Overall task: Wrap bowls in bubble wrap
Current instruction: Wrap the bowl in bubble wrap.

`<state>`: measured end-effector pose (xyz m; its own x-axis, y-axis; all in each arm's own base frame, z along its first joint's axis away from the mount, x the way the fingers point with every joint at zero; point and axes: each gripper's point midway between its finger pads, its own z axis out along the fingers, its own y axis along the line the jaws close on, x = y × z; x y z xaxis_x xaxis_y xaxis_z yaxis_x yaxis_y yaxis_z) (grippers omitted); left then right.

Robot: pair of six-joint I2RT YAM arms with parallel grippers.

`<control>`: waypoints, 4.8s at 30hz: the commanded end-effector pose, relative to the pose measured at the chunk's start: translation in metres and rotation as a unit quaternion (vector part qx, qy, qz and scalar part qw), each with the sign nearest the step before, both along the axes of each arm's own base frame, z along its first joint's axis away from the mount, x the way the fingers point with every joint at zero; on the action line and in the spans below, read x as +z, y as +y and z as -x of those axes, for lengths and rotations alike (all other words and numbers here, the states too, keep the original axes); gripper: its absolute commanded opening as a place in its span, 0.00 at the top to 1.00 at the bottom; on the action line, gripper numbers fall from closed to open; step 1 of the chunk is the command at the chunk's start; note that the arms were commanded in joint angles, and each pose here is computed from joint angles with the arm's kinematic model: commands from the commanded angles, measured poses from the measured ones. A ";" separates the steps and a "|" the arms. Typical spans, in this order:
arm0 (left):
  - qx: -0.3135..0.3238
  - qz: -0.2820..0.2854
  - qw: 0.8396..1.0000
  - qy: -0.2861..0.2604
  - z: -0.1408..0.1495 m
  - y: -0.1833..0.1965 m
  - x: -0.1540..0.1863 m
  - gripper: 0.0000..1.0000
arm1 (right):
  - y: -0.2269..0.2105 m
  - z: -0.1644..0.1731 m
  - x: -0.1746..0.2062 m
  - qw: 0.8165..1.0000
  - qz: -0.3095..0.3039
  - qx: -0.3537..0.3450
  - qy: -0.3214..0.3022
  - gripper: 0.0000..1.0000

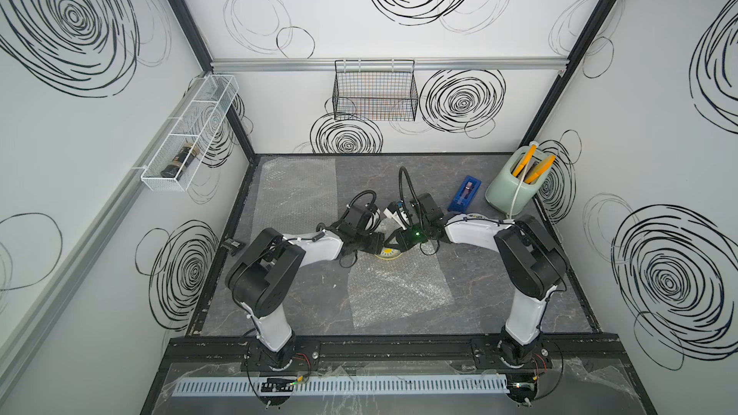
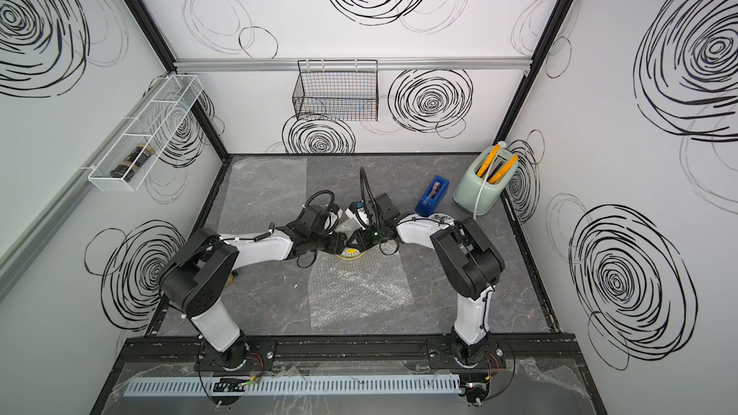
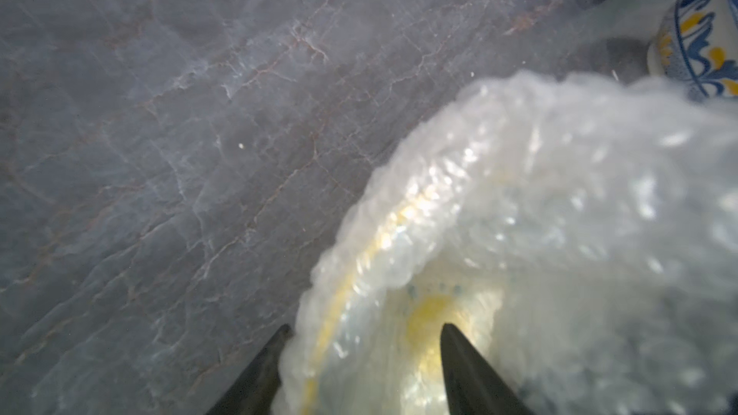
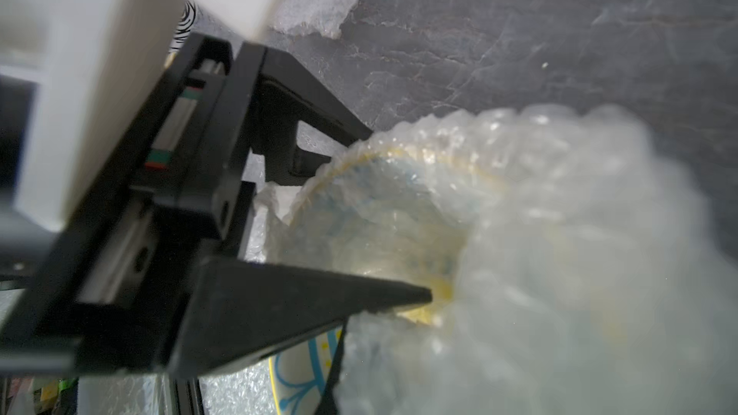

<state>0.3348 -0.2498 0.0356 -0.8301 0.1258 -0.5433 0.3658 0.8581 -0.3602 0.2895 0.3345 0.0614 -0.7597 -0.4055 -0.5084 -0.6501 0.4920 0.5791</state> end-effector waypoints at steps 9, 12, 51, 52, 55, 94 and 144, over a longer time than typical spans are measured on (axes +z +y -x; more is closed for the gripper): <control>0.039 0.153 0.987 -0.006 0.006 -0.003 0.058 0.17 | -0.004 0.003 -0.011 1.000 0.015 0.016 -0.015 1.00; 0.036 0.192 0.981 -0.006 0.005 -0.006 0.068 0.13 | -0.005 0.005 -0.012 1.000 0.015 0.021 -0.017 1.00; 0.046 0.055 0.997 0.022 -0.007 -0.011 -0.007 0.26 | -0.037 -0.015 0.075 0.995 -0.034 -0.056 -0.073 0.55; 0.046 0.055 0.997 0.021 -0.007 -0.011 -0.007 0.26 | -0.044 -0.022 0.078 0.994 -0.028 -0.074 -0.079 0.55; 0.047 0.054 0.997 0.021 -0.007 -0.010 -0.007 0.26 | -0.068 -0.041 0.081 0.987 -0.006 -0.132 -0.096 0.47; 0.054 0.016 0.998 0.016 -0.013 -0.003 -0.008 0.33 | -0.116 -0.009 0.029 0.918 0.282 -0.076 -0.268 0.38; 0.058 0.024 0.998 0.019 -0.012 -0.001 -0.007 0.37 | -0.078 0.050 -0.005 0.913 0.254 0.061 -0.315 0.94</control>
